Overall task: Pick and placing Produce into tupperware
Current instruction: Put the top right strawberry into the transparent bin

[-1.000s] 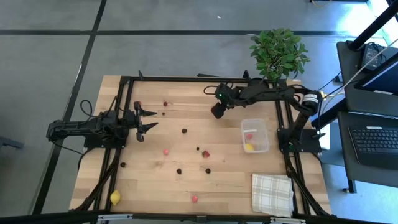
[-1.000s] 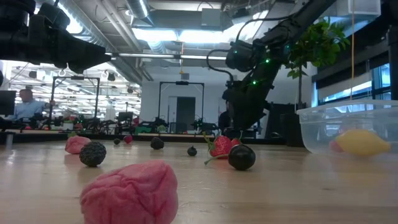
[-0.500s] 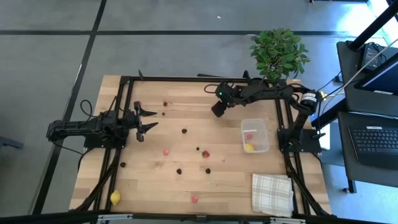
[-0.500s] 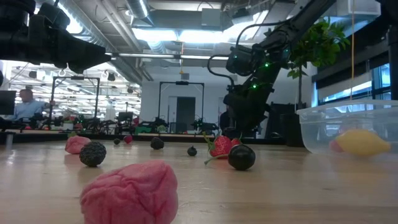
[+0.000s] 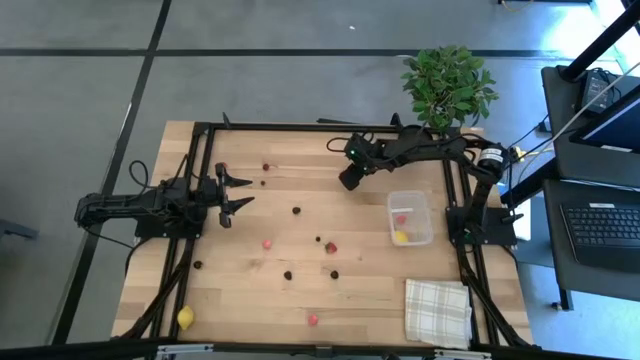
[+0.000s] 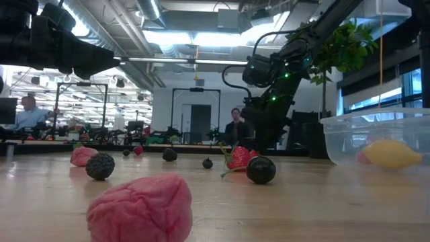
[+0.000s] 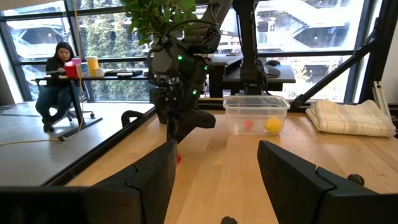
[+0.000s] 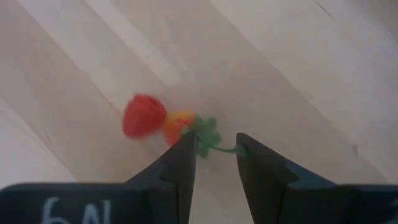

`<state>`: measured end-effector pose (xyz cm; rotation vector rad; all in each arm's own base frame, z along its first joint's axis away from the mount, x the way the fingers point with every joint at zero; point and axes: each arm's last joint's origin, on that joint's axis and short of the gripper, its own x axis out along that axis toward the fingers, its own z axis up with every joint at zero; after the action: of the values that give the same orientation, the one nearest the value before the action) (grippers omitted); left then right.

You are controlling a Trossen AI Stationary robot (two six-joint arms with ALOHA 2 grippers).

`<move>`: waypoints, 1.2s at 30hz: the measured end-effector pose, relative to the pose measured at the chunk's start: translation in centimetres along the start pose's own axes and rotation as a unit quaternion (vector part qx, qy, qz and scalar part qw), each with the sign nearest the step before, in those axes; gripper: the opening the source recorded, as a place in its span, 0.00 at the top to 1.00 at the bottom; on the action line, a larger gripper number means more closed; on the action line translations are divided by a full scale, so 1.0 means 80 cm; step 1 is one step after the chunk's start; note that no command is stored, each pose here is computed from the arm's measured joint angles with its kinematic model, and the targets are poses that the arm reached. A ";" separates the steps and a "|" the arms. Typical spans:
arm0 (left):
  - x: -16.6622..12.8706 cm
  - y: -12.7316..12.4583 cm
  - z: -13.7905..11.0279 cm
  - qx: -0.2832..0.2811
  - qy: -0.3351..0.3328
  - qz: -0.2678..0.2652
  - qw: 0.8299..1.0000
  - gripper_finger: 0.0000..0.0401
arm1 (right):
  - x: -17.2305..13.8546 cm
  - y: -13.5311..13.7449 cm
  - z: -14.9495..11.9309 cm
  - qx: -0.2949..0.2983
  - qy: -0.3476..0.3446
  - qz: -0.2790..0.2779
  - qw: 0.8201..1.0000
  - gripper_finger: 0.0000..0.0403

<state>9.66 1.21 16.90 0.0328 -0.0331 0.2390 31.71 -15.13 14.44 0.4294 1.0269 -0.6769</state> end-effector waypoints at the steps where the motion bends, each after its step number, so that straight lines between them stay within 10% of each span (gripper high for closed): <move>1: 0.000 0.000 0.000 0.000 0.000 0.000 1.000 0.46 | 0.000 0.000 -0.001 -0.001 0.002 -0.001 1.000 0.72; 18: 0.000 0.000 0.000 0.000 0.000 -0.003 1.000 0.46 | 0.000 0.000 0.001 -0.039 -0.003 -0.001 0.999 0.98; 36: 0.000 0.000 0.000 0.000 0.000 -0.004 1.000 0.46 | -0.052 0.006 0.007 -0.064 0.012 -0.004 0.998 0.99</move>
<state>9.66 1.19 16.90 0.0322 -0.0323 0.2317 30.97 -13.79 18.36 0.3232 1.0894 -0.6105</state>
